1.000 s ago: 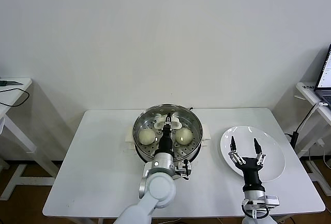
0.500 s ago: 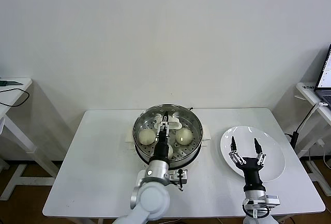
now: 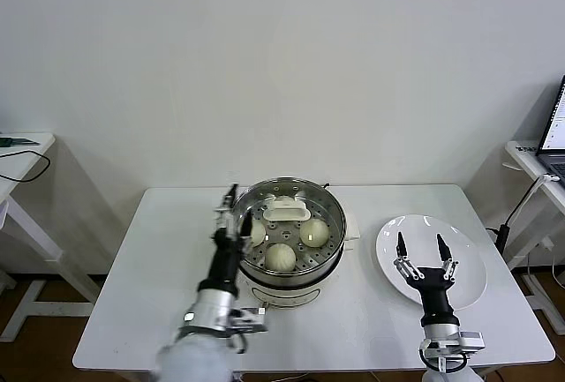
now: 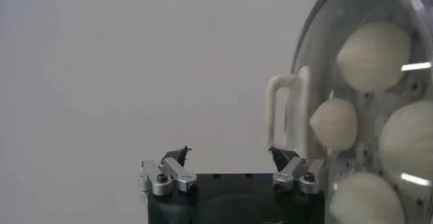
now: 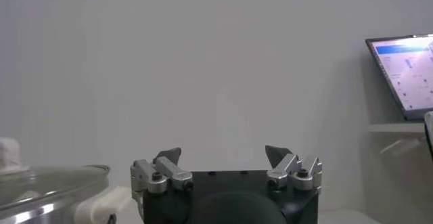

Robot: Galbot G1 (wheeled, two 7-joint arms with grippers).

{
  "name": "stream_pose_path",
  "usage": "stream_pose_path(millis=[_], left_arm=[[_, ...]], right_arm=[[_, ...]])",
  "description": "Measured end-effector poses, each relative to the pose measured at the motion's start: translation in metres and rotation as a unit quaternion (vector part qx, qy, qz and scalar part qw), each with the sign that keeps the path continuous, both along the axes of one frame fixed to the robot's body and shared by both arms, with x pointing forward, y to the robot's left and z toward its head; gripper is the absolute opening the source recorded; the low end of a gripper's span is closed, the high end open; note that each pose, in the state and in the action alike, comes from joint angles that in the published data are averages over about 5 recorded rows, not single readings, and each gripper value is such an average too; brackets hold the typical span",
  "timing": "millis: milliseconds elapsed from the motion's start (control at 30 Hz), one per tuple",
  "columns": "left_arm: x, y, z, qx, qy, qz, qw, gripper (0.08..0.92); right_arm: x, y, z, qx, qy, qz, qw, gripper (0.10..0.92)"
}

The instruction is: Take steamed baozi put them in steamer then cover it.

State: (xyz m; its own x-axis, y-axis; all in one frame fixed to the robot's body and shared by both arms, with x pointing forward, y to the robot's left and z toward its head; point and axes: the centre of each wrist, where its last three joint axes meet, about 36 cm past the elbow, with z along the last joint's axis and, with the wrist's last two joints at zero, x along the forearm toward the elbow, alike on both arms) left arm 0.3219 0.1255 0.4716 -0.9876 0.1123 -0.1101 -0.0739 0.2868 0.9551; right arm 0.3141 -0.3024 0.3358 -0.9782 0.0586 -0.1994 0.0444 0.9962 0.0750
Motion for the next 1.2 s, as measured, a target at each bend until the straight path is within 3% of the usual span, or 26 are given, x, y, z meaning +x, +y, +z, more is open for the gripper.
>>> stream_pose_path(millis=[200,500,800,1200], left_arm=[[-0.009,0.052,0.002,-0.148,0.02,-0.008,0.989,0.823],[-0.029,0.095,-0.013,-0.321,0.017,-0.004,0.947,0.823],[-0.045,0.11,-0.036,-0.402,0.01,0.005,0.916,0.823],[-0.057,0.115,-0.056,-0.446,0.006,0.01,0.895,0.823]], right_arm=[[0.0,-0.003,0.015,-0.007,0.004,0.008,1.0,0.823],[0.002,0.0,0.029,-0.007,0.011,0.02,1.0,0.823],[0.002,0.005,0.038,-0.008,0.011,0.031,0.999,0.823],[0.0,0.011,0.044,-0.012,0.014,0.039,0.999,0.823]])
